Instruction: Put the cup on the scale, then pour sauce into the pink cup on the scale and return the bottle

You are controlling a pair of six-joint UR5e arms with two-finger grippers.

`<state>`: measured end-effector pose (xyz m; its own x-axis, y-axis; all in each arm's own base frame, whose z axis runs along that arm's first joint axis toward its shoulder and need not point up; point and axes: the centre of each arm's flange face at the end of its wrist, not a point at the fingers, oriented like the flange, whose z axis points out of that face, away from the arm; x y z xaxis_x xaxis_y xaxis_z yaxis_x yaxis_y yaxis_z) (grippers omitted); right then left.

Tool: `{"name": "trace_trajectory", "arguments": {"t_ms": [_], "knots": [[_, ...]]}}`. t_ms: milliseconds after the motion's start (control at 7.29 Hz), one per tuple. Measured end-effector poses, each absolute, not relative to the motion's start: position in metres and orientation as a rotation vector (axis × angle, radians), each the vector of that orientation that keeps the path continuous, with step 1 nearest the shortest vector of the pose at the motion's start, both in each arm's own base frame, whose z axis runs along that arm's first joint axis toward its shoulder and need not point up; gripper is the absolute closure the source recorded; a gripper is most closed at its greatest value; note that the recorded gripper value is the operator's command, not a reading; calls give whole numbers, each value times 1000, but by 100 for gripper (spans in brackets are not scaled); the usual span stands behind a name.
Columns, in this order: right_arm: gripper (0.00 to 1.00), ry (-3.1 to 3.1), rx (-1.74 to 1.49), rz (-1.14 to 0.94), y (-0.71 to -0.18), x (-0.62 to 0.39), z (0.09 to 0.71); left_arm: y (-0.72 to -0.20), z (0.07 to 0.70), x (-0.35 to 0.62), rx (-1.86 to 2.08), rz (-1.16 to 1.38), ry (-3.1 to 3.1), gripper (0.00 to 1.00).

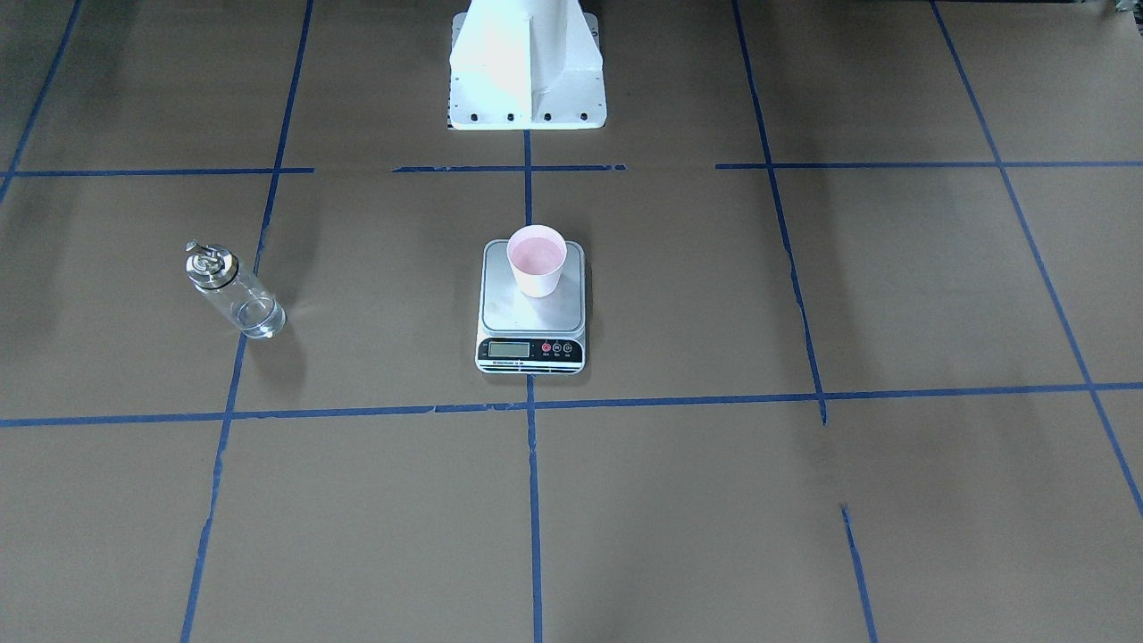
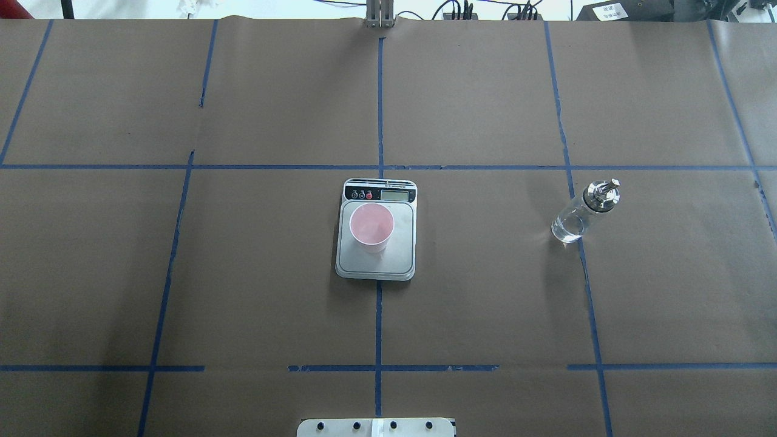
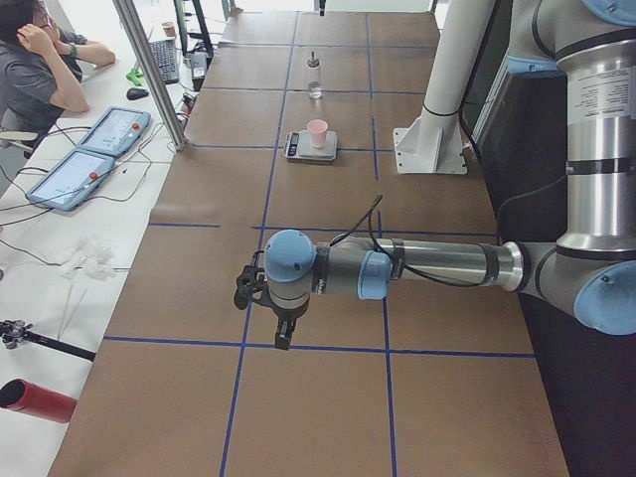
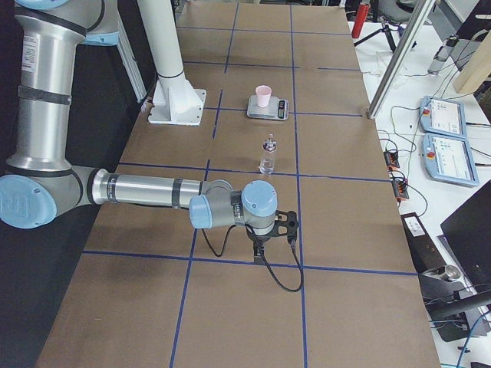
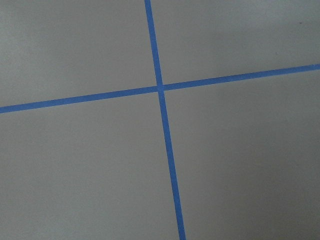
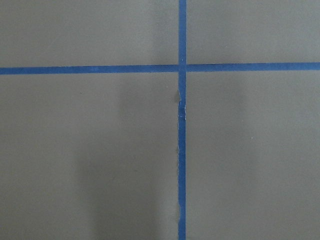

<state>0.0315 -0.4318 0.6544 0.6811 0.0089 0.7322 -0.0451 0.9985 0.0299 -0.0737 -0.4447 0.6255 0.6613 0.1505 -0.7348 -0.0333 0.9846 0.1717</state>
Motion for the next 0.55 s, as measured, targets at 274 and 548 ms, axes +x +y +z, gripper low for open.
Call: {"name": "trace_trajectory", "arguments": {"t_ms": [274, 548], "knots": [[0, -821, 46, 28, -432, 30, 654, -445, 626, -74, 148, 104, 842, 0], [0, -821, 44, 26, -432, 29, 655, -445, 626, -74, 148, 105, 841, 0]]}}
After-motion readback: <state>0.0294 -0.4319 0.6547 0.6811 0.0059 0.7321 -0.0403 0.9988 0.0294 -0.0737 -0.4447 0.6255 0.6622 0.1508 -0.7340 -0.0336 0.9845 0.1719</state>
